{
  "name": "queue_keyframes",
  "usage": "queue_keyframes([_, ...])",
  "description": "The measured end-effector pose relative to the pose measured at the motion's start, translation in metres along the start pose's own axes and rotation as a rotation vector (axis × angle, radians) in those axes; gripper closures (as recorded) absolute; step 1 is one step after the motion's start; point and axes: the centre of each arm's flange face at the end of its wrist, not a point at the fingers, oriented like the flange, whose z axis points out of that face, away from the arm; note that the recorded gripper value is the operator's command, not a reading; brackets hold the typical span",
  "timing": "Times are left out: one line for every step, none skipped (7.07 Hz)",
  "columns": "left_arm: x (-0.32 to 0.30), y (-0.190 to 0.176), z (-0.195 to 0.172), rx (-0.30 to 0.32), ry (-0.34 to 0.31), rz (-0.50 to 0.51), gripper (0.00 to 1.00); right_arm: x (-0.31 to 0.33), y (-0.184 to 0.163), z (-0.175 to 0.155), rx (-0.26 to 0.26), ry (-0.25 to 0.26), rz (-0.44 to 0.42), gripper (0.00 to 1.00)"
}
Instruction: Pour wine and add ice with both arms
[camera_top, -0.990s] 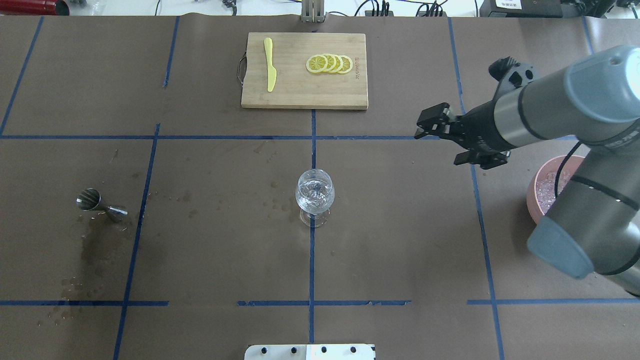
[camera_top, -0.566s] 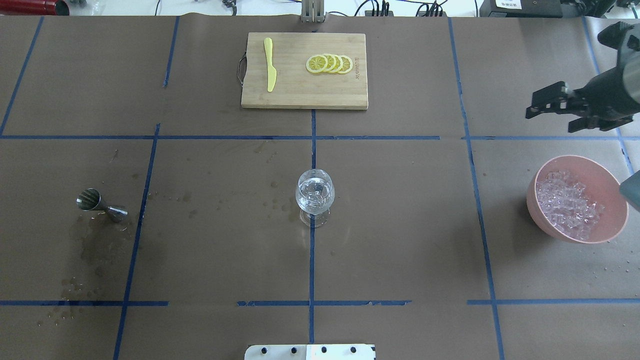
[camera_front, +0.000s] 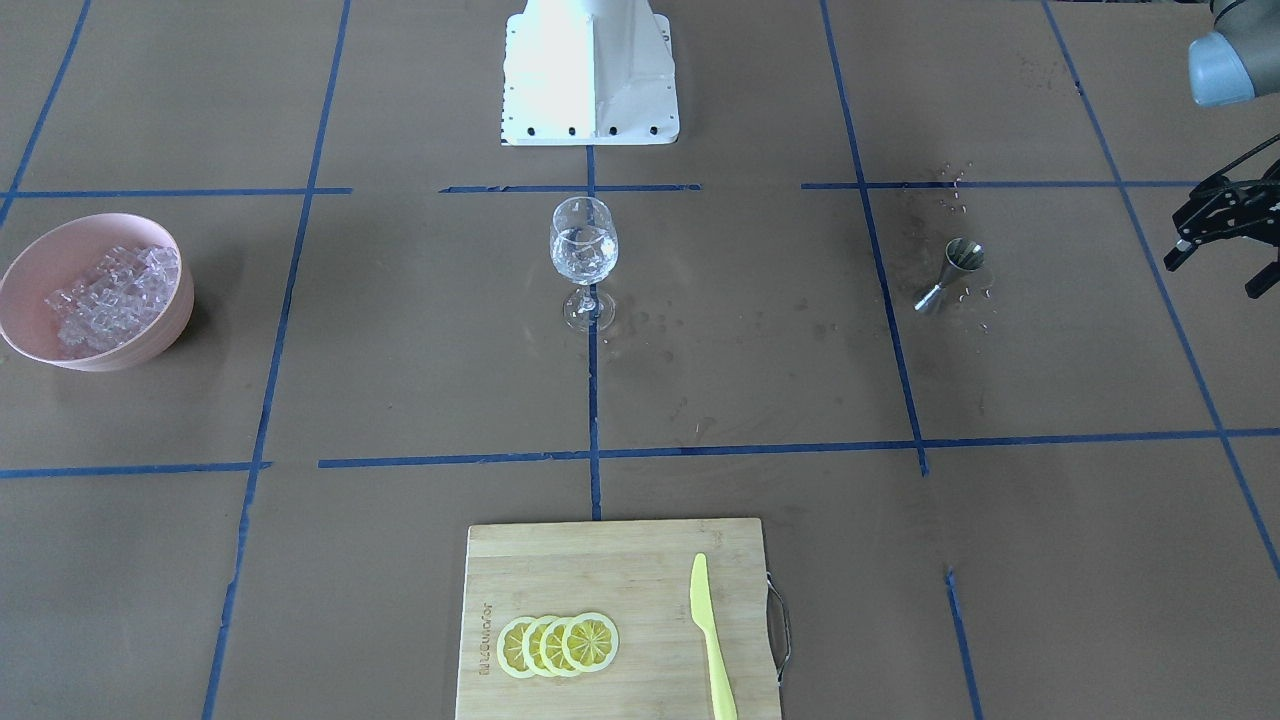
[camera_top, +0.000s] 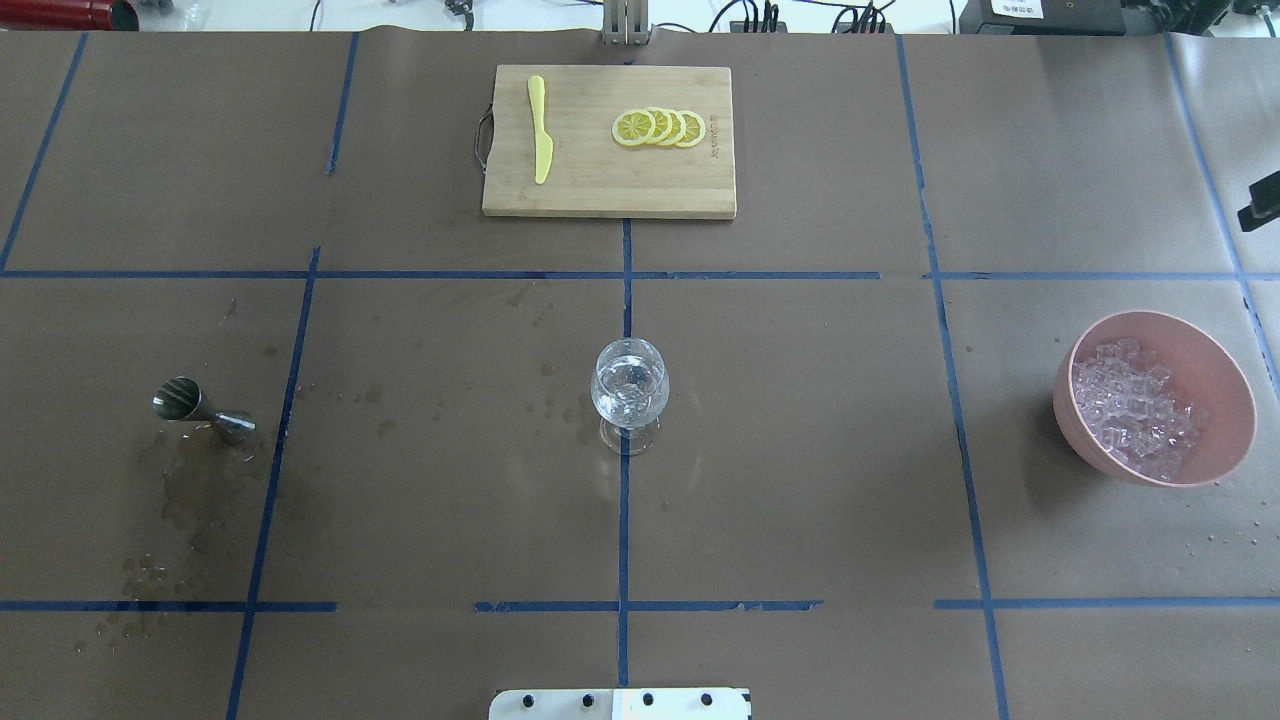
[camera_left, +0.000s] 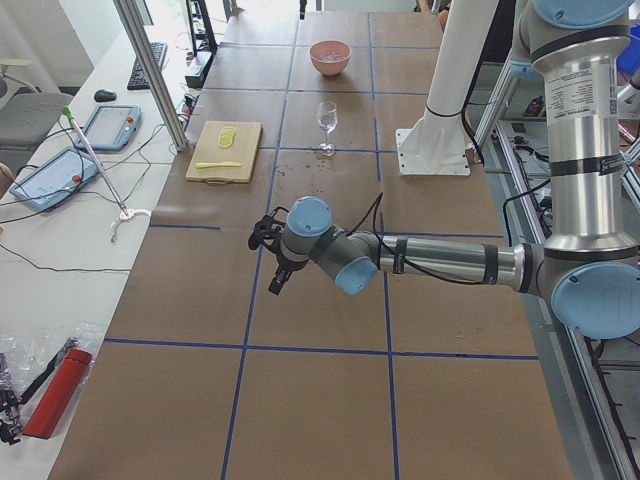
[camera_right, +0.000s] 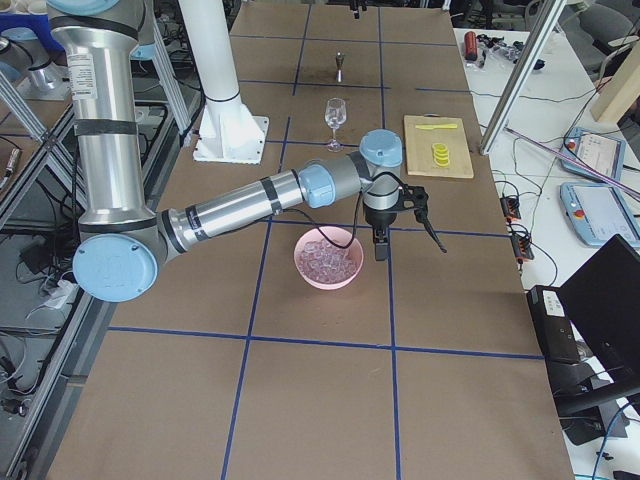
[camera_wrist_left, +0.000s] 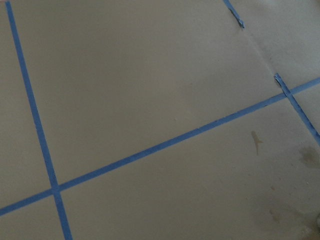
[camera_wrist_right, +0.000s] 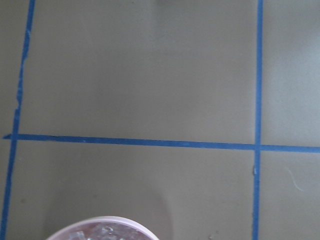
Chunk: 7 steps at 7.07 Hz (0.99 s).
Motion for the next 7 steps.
queue_keyframes([-0.005,0.000,0.001,-0.027,0.000,0.006,0.00,0.027,-0.001,0.004,-0.024,-0.004,-0.021,0.00])
queue_keyframes([-0.008,-0.003,-0.004,-0.032,-0.009,0.026,0.00,0.050,-0.001,0.014,-0.055,-0.033,-0.032,0.00])
queue_keyframes([-0.009,-0.007,-0.011,-0.021,-0.018,0.045,0.00,0.066,-0.001,0.026,-0.079,-0.059,-0.049,0.00])
queue_keyframes([-0.008,-0.010,-0.016,-0.011,-0.021,0.054,0.00,0.075,-0.001,0.033,-0.093,-0.069,-0.058,0.00])
queue_keyframes([-0.009,-0.008,-0.018,-0.009,-0.021,0.052,0.00,0.078,-0.001,0.037,-0.100,-0.073,-0.061,0.00])
queue_keyframes([-0.009,-0.008,-0.018,-0.009,-0.018,0.048,0.00,0.079,-0.001,0.037,-0.100,-0.074,-0.063,0.00])
queue_keyframes([-0.009,-0.009,-0.018,-0.007,-0.016,0.048,0.00,0.079,0.000,0.037,-0.100,-0.074,-0.064,0.00])
